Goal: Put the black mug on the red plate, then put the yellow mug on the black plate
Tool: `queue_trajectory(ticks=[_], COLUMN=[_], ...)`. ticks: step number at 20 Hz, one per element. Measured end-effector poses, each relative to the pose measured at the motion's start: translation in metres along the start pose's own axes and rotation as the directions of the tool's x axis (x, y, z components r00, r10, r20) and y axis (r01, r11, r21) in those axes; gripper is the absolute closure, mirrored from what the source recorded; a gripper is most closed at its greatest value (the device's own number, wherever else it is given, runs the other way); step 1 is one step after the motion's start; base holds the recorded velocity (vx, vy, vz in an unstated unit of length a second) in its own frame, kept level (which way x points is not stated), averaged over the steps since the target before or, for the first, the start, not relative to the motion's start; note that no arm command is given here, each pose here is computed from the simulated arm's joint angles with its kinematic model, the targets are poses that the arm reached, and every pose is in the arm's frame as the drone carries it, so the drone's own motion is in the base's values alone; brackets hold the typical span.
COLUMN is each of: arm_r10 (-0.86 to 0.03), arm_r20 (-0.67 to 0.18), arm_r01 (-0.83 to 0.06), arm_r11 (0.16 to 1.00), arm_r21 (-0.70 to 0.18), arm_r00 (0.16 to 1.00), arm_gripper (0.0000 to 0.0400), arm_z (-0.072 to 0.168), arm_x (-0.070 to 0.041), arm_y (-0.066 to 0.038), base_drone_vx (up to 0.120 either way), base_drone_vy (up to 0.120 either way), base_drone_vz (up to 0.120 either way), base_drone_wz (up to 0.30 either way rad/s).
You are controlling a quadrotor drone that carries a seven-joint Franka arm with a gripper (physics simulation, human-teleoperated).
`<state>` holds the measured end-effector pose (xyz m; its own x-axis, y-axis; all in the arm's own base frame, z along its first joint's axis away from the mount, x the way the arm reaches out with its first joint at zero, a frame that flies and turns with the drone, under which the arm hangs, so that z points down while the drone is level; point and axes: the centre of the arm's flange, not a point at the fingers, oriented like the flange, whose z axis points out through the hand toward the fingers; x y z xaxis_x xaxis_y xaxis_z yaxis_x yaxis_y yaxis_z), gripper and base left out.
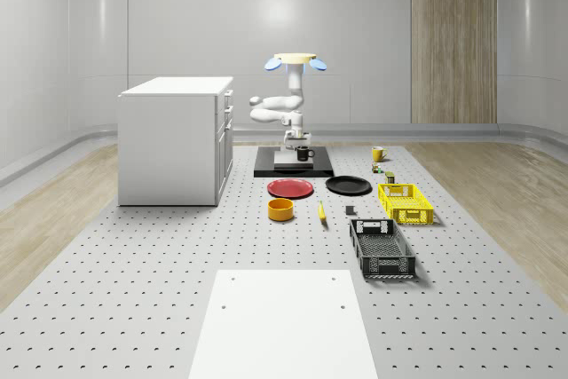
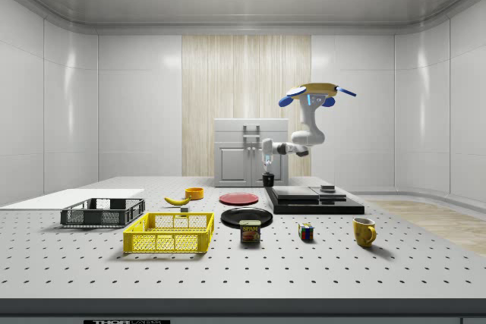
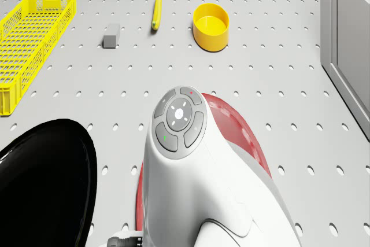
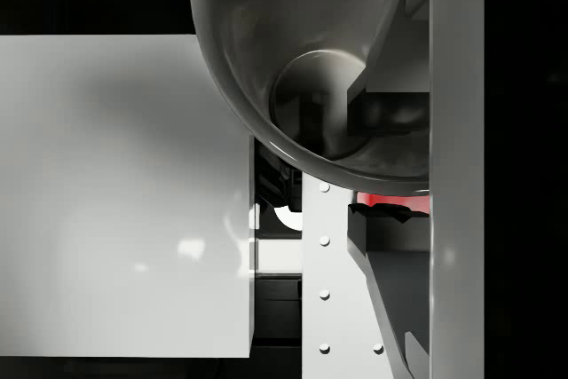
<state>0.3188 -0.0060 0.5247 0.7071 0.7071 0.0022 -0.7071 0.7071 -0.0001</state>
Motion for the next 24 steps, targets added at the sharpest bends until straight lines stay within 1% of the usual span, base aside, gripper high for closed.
queue_trajectory(ticks=[6, 24], arm_r10=[0.0, 0.0], arm_r20=[0.0, 0.0], arm_r01=[0.0, 0.0], arm_r11=[1.0, 1.0], arm_r21=[0.0, 0.0], arm_r00=[1.0, 1.0], arm_gripper=[0.029, 0.029], arm_z=[0.0, 0.0], arm_x=[0.0, 0.0], arm_y=[0.0, 0.0], base_drone_vx=[0.12, 0.12], base_drone_vy=[-0.113, 0.0], base_drone_vz=[0.0, 0.0], base_drone_wz=[0.0, 0.0])
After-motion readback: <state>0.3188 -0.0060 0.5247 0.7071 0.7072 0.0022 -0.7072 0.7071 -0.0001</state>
